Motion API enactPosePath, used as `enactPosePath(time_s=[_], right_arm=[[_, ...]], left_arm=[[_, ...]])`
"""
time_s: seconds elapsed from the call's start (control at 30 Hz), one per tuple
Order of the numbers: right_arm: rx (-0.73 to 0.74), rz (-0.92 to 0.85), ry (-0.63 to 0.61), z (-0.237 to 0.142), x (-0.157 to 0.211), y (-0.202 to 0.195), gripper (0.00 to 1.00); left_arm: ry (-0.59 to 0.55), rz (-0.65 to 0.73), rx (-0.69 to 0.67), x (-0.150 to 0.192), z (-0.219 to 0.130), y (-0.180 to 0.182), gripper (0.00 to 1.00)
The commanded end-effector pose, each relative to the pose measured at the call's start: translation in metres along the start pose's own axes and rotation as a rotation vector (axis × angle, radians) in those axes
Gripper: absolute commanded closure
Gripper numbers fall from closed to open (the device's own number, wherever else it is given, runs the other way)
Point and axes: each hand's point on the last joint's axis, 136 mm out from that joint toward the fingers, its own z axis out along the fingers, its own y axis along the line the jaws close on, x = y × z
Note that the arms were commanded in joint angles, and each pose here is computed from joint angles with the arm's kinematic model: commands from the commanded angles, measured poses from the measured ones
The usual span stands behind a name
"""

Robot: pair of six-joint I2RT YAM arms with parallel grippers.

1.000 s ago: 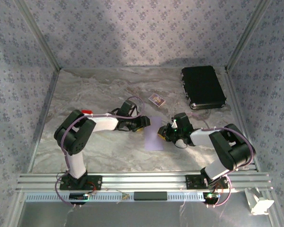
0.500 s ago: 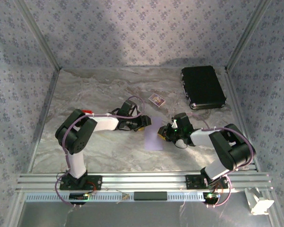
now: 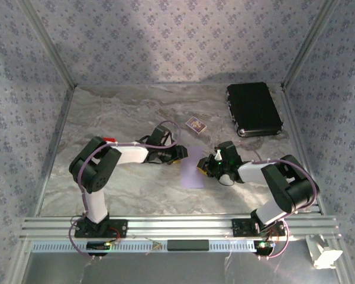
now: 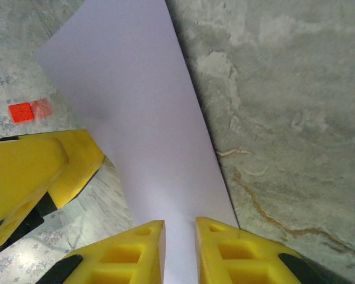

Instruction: Fold a paper plane with a square sheet of paper (pick it up from the middle)

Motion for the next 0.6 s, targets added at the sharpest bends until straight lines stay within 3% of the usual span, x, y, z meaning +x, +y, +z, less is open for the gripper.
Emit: enactPosePath(time_s=[0.0, 0.33, 0.57], right_arm=[[0.046, 0.046, 0.016, 0.0007, 0.0063, -0.0173, 0.79], [0.047, 0.047, 0.018, 0.0009, 0.0063, -0.0179, 0.79], [0.041, 0.045, 0.019, 0.0015, 0.006, -0.016, 0.79]], left_arm=[[0.002, 0.027, -0.036, -0.0011, 0.0007, 0.002, 0.56], [0.014, 0.032, -0.062, -0.0019, 0.0064, 0.0079, 0.64], [0.009, 0.031, -0.06, -0.0035, 0.0054, 0.0063, 0.75]])
